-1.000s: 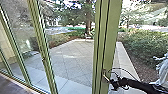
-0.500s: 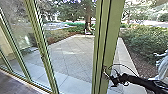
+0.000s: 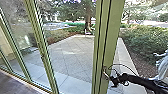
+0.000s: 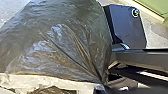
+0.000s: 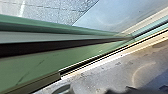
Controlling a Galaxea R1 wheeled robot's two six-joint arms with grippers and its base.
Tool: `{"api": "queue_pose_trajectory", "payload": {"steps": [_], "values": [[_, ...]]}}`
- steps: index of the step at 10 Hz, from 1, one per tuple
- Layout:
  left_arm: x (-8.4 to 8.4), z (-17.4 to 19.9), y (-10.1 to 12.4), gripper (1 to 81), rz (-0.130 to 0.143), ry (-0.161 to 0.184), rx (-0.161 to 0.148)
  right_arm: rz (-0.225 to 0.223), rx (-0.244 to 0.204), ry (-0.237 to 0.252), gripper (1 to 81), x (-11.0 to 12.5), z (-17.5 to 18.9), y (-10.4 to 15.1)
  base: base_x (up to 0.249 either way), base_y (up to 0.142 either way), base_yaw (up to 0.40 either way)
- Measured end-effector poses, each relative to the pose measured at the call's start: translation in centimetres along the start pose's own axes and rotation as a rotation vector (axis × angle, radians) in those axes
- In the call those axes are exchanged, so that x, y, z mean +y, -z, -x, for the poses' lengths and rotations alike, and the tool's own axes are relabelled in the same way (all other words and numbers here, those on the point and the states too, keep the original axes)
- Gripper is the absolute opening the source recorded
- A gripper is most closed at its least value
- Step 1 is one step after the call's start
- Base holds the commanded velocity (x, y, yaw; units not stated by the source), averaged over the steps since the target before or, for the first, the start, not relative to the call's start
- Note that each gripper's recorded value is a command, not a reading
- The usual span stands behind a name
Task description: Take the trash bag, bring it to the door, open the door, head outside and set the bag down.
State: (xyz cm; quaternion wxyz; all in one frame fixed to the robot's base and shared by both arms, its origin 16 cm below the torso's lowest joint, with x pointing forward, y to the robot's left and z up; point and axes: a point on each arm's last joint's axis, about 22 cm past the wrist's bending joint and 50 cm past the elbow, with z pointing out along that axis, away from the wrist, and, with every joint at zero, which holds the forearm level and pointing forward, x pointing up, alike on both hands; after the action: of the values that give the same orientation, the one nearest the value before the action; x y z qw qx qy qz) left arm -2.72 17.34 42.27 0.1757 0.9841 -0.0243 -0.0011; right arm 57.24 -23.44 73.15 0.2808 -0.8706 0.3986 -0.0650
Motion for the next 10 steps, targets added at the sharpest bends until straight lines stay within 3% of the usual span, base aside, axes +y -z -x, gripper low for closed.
{"api": "queue_pose_trajectory", "payload": {"steps": [3, 6, 10], "values": [[0.0, 1.4, 0.0, 1.0, 0.000, 0.004, -0.018, 0.018, -0.004, -0.001, 81.1, 0.6, 0.2, 0.0, 0.093, 0.000, 0.000], [0.0, -0.1, 0.0, 1.0, 0.000, -0.003, 0.004, 0.042, -0.032, 0.032, 81.1, 2.2, 0.9, 0.2, 0.111, 0.000, 0.000], [0.0, 0.5, 0.0, 1.0, -0.001, -0.002, -0.004, 0.032, -0.008, 0.019, 81.1, 2.3, -0.3, 0.7, 0.111, 0.000, 0.000]]}}
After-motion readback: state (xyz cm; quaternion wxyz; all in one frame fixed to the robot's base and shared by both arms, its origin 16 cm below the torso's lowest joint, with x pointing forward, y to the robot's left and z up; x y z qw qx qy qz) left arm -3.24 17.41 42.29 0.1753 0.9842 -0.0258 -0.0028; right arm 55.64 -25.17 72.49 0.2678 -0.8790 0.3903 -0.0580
